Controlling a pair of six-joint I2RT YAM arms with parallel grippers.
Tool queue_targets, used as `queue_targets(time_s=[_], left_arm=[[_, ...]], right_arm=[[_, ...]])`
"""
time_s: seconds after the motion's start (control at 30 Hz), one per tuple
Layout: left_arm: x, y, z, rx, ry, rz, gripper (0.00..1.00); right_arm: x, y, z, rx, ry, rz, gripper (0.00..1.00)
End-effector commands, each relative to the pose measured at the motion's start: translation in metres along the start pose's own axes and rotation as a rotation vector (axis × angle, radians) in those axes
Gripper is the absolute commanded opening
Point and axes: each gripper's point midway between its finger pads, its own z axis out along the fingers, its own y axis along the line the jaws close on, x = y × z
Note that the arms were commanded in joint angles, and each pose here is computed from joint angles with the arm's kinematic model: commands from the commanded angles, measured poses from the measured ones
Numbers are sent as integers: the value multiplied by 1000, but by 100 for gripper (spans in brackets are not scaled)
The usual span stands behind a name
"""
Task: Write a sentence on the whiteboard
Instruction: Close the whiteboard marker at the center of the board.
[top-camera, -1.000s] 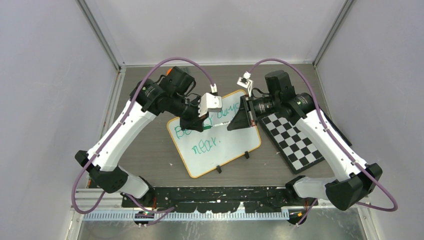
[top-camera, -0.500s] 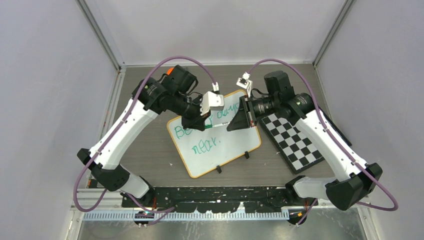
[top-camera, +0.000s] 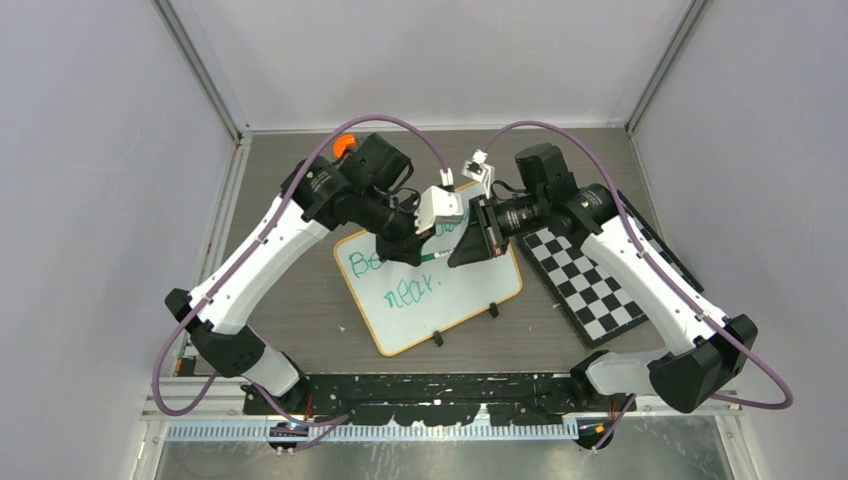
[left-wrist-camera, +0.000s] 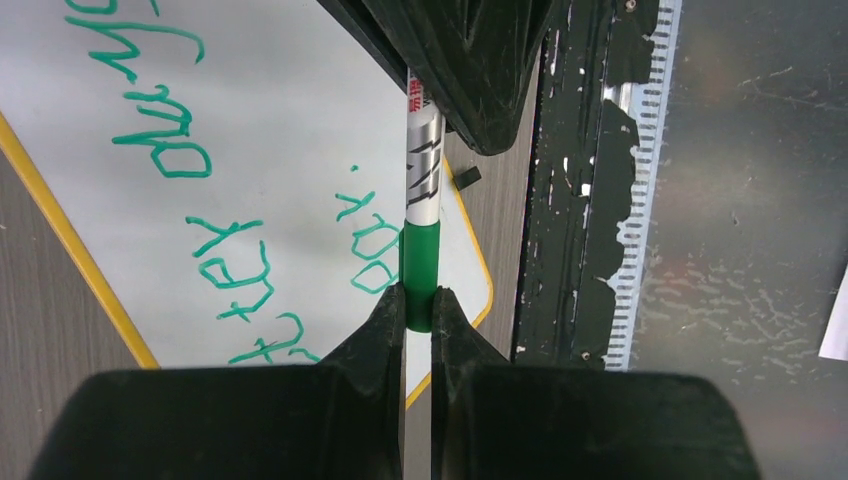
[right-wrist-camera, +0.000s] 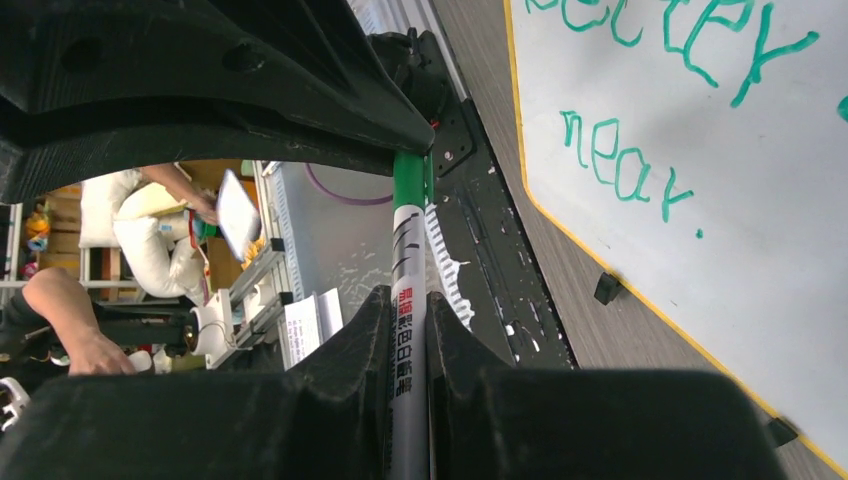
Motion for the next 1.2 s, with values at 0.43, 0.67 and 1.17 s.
queue_targets(time_s=[0.43, 0.67, 1.17], left_arm=[[-72, 15, -10, -76, -273, 13, 0], [-88, 7, -14, -20, -323, -2, 0], [-90, -4, -11, 53, -331, 20, 0]], right_arm=[[0, 7, 15, -30, 8, -76, 0], [7, 8, 19, -43, 32, -99, 0], [6, 12, 11, -11, 34, -174, 0]])
